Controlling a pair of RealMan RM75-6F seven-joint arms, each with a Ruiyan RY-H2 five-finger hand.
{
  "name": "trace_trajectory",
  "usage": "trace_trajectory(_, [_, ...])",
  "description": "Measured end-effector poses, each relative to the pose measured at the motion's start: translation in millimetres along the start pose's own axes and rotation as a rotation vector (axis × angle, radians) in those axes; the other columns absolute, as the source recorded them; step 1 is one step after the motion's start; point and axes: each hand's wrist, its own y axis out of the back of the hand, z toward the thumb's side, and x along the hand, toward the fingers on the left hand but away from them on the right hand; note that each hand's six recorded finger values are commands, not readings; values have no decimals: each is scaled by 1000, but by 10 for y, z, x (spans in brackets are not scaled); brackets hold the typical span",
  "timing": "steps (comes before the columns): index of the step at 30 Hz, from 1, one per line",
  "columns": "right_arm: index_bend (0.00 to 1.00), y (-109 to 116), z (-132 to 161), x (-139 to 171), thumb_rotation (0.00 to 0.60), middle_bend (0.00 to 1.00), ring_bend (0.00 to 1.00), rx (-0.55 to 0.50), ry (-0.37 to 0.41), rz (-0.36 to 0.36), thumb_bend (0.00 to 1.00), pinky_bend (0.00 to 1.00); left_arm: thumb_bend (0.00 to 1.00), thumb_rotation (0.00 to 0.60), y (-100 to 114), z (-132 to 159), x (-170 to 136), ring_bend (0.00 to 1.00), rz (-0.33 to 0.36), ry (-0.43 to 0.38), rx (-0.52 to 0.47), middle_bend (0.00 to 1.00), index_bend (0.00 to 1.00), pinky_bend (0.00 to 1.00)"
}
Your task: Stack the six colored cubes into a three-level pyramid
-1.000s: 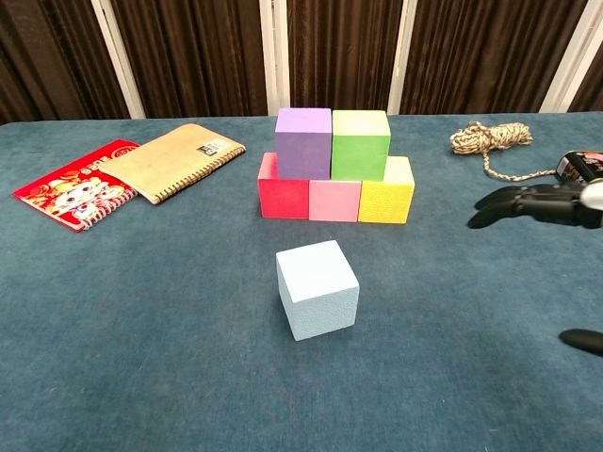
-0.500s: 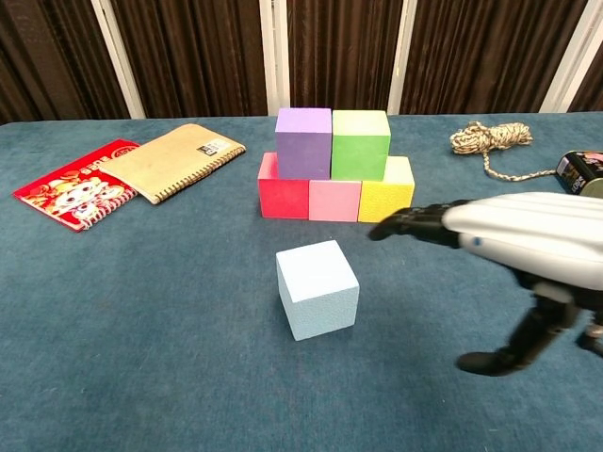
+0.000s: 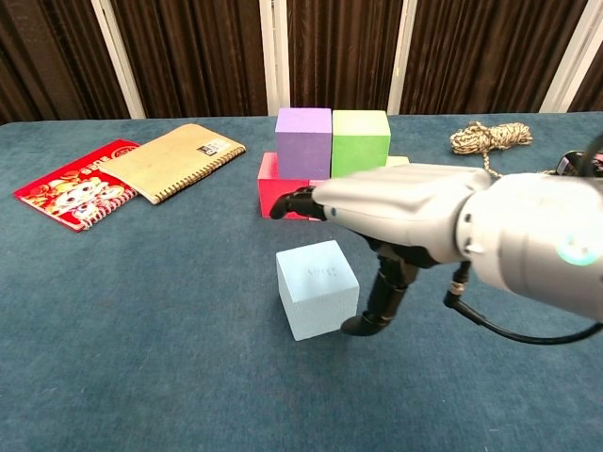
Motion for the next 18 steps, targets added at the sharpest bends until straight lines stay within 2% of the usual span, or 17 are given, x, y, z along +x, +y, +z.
trace_trajectory(8, [106,48,145,-234,600,38,0,40,-6,27,245,0,313,600,35,-9,2,0,10,2,-11,104,70,0])
trace_trajectory(18, [131,-8,142,-467,600,79,0,58,-14,56,244,0,313,600,66,-26,8,0,29,13,-5,105,71,0])
